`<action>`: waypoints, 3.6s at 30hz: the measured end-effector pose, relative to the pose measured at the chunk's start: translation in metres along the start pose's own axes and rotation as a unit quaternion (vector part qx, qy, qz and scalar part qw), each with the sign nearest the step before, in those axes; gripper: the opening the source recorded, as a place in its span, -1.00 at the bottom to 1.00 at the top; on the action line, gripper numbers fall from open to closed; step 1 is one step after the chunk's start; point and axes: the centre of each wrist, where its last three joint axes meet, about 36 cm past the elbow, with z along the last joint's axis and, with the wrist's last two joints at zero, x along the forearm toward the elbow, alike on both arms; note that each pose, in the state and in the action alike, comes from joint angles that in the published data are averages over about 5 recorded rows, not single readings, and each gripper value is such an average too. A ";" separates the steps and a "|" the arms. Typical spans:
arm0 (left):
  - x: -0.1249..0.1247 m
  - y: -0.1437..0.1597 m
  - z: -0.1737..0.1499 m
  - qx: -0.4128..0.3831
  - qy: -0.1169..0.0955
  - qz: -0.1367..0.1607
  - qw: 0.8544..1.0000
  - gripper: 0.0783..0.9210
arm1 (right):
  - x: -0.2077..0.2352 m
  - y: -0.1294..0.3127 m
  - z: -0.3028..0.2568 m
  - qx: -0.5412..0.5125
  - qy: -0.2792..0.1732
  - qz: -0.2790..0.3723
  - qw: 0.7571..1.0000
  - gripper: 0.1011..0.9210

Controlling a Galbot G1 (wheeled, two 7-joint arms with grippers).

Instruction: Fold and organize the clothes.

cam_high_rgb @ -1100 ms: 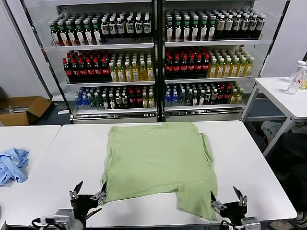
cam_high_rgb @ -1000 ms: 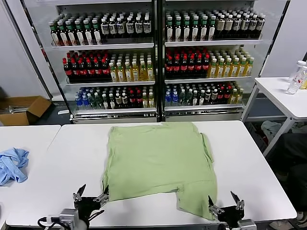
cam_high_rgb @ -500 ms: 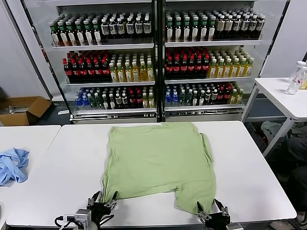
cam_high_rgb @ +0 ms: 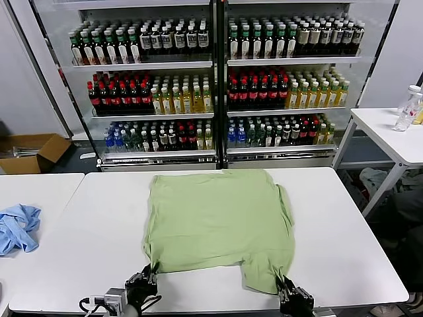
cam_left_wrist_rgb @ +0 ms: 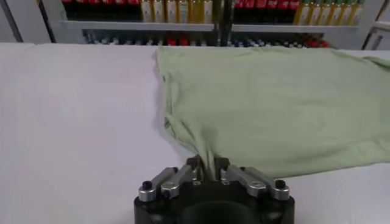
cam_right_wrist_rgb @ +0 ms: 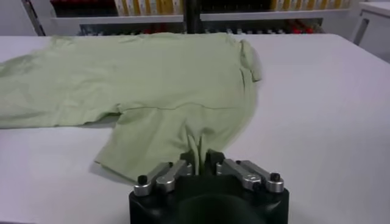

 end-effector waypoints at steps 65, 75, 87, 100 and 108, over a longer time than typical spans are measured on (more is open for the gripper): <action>-0.120 0.037 -0.064 0.007 -0.065 -0.028 0.997 0.31 | -0.171 -0.042 -0.070 0.021 -0.036 0.035 0.998 0.34; -0.122 0.045 -0.064 0.024 -0.047 -0.020 0.998 -0.37 | -0.170 -0.042 -0.065 0.012 -0.025 0.018 0.999 -0.36; -0.100 0.045 -0.060 0.059 -0.024 0.022 0.998 -0.96 | -0.125 -0.042 -0.059 0.021 -0.026 0.008 0.999 -0.91; -0.006 0.033 -0.037 0.060 -0.018 0.017 0.998 -0.95 | -0.015 -0.033 -0.038 0.057 -0.020 0.027 0.998 -0.73; 0.033 0.030 -0.044 0.033 -0.035 -0.003 0.999 -0.53 | 0.010 -0.032 -0.059 0.069 -0.056 0.033 0.995 -0.20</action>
